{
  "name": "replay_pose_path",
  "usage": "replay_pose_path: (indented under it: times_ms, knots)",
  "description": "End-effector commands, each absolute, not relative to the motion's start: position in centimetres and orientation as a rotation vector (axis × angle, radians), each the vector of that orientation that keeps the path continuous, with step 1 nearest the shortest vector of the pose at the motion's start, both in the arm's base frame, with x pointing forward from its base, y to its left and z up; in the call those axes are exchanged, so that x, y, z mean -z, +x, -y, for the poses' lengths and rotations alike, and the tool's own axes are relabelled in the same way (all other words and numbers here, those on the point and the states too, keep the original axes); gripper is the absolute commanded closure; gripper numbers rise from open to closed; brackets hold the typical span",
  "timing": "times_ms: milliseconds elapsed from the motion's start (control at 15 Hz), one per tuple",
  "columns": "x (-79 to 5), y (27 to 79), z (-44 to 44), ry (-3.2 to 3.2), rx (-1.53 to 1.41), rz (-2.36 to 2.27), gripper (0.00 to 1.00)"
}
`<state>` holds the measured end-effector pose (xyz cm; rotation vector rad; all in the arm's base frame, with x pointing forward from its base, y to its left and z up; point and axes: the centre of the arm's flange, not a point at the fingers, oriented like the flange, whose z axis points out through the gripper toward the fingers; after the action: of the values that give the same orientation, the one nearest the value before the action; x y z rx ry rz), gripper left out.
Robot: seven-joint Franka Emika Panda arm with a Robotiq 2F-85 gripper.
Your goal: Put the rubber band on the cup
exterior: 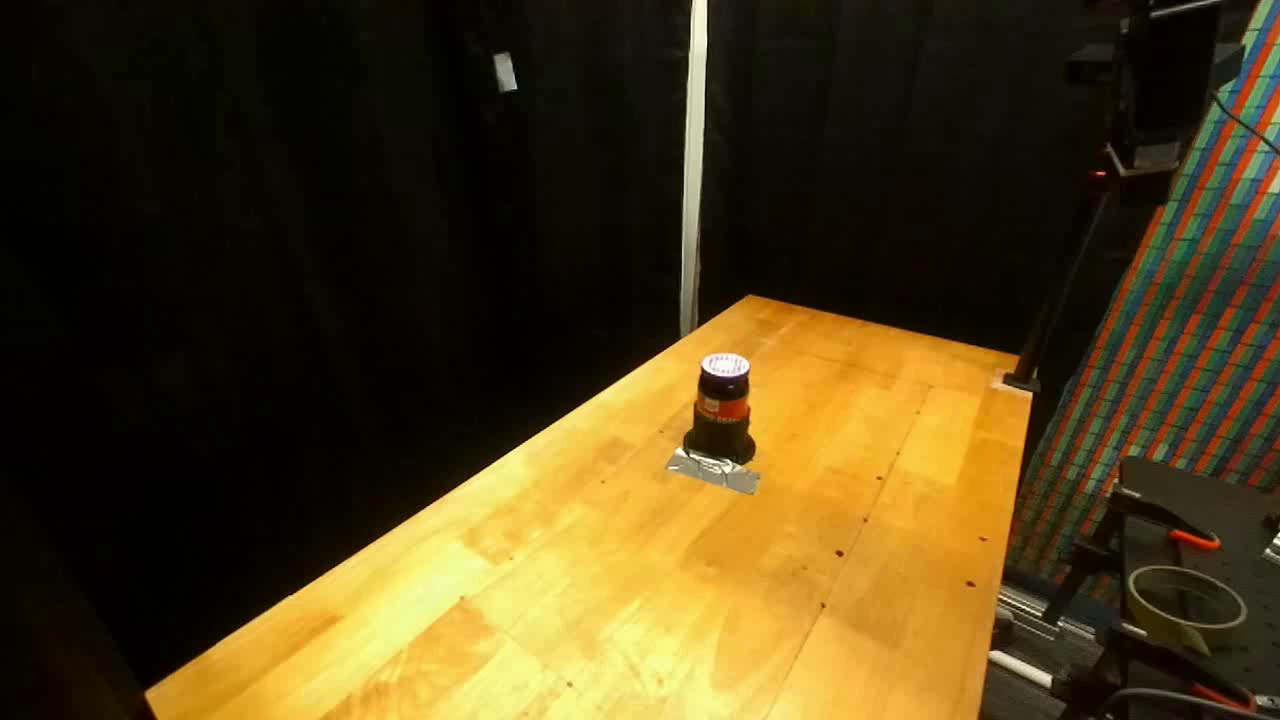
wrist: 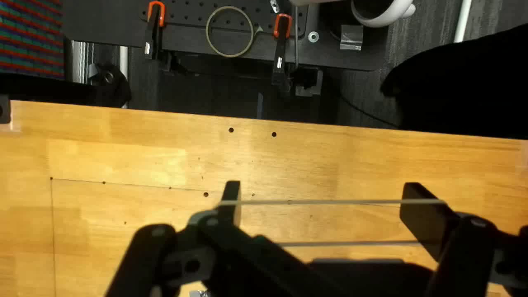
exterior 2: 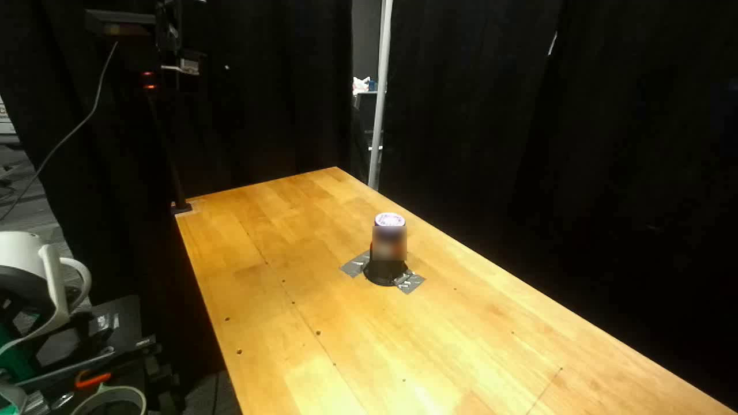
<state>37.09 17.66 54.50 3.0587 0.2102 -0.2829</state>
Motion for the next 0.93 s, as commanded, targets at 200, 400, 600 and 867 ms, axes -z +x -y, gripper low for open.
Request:
replay_pose_path:
  times_ms: [200, 400, 600, 867]
  knots:
    - [-54.9, 37.1, -17.7, 3.062, 0.269, -0.211, 0.00]
    - [-53.6, 39.5, -17.3, 3.076, 0.243, -0.254, 0.00]
    - [-51.2, 45.3, -17.1, 3.108, 0.274, -0.362, 0.00]
    - [-46.8, 53.5, -15.7, 3.139, 0.283, -0.394, 0.00]
